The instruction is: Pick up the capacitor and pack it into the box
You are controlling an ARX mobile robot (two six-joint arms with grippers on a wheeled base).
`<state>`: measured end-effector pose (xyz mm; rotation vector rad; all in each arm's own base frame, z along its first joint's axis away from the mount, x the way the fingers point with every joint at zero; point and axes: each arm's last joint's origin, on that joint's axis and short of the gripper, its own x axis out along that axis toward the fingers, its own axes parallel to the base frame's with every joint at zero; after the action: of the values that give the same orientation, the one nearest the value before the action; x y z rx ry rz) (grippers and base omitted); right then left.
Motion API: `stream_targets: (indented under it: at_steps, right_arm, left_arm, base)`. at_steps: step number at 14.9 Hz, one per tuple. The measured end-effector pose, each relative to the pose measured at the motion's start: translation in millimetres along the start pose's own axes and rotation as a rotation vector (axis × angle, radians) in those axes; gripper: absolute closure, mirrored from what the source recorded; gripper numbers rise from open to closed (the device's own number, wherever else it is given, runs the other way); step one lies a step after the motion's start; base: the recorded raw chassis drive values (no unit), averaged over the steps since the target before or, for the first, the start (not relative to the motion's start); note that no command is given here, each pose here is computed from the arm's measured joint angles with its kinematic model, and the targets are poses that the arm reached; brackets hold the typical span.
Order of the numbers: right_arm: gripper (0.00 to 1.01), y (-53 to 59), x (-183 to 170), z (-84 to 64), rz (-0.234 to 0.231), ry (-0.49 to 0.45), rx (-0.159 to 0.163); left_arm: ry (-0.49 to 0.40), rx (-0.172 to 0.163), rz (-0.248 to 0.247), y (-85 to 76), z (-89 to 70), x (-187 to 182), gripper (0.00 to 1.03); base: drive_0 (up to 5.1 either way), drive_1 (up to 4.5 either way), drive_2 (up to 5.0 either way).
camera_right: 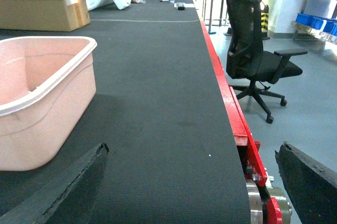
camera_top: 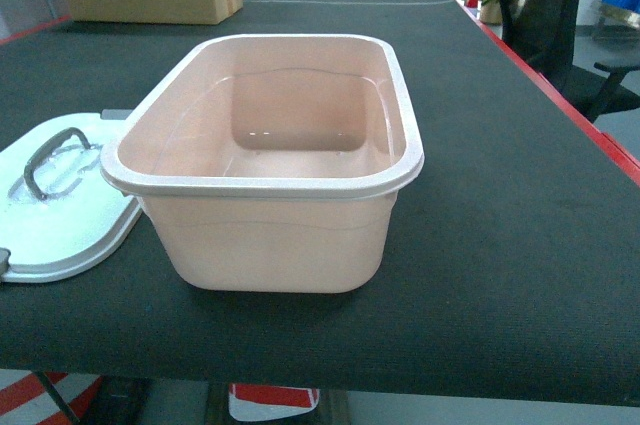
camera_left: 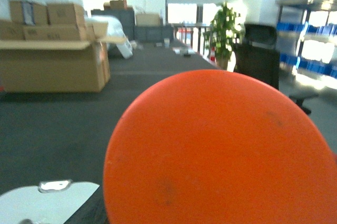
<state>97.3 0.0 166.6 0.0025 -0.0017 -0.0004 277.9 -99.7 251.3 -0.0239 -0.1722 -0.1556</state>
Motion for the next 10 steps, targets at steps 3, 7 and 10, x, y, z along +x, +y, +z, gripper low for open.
stream_targets:
  at_steps: [3, 7, 10]
  right_arm:
    - [0.03, 0.0, 0.0, 0.0, 0.000, 0.000, 0.000]
    - [0.03, 0.0, 0.0, 0.0, 0.000, 0.000, 0.000]
    - [0.03, 0.0, 0.0, 0.0, 0.000, 0.000, 0.000]
  left_arm:
    - [0.134, 0.029, -0.027, -23.3, -48.6, 87.8, 0.48]
    - [0.117, 0.026, -0.028, -23.6, -45.3, 91.3, 0.04]
    - [0.014, 0.010, -0.020, -4.2, -37.4, 74.1, 0.05]
  base:
    - [0.0, 0.00, 0.0]
    - [0.0, 0.00, 0.0]
    - [0.0, 0.00, 0.0]
